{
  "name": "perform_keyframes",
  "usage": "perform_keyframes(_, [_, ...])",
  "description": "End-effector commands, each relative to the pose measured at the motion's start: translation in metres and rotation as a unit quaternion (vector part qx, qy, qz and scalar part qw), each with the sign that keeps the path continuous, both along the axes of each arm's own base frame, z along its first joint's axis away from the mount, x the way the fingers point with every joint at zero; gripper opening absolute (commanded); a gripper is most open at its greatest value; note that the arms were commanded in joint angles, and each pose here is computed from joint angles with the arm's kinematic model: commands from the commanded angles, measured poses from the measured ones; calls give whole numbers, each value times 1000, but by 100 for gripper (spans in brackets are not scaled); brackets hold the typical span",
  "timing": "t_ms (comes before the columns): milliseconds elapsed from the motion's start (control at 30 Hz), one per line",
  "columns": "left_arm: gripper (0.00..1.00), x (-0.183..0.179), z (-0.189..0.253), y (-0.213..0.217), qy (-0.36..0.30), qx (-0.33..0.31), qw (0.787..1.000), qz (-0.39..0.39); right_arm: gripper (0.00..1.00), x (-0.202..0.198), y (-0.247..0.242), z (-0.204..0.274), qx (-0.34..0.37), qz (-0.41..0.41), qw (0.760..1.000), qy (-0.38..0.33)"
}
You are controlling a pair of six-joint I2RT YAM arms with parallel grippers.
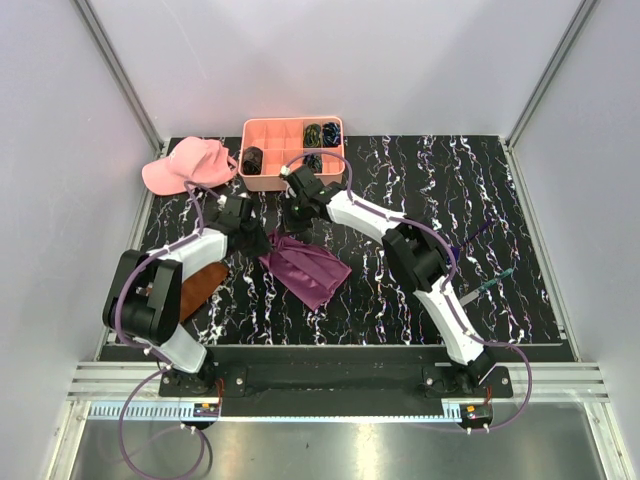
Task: Fold the napkin into a case and place the utensils inside
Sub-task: Grasp the top corner of the smaller rectangle folded napkin at the center of the board.
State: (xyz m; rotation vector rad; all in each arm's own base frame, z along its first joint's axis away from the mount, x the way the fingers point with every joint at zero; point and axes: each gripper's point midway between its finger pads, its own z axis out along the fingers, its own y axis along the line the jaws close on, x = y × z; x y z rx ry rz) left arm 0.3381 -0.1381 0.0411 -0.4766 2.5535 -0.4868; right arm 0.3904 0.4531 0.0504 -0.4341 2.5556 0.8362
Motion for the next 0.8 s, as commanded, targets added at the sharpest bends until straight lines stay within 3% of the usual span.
perform_keyframes(0, [27, 18, 13, 14, -35, 61, 997, 11, 0, 1, 7, 52, 60, 6, 998, -16])
perform_keyframes(400, [38, 19, 4, 1, -18, 141, 990, -21, 0, 1, 10, 55, 74, 8, 997, -8])
perform_keyframes(767, [29, 18, -11, 11, 1, 202, 979, -11, 0, -2, 9, 49, 73, 8, 997, -2])
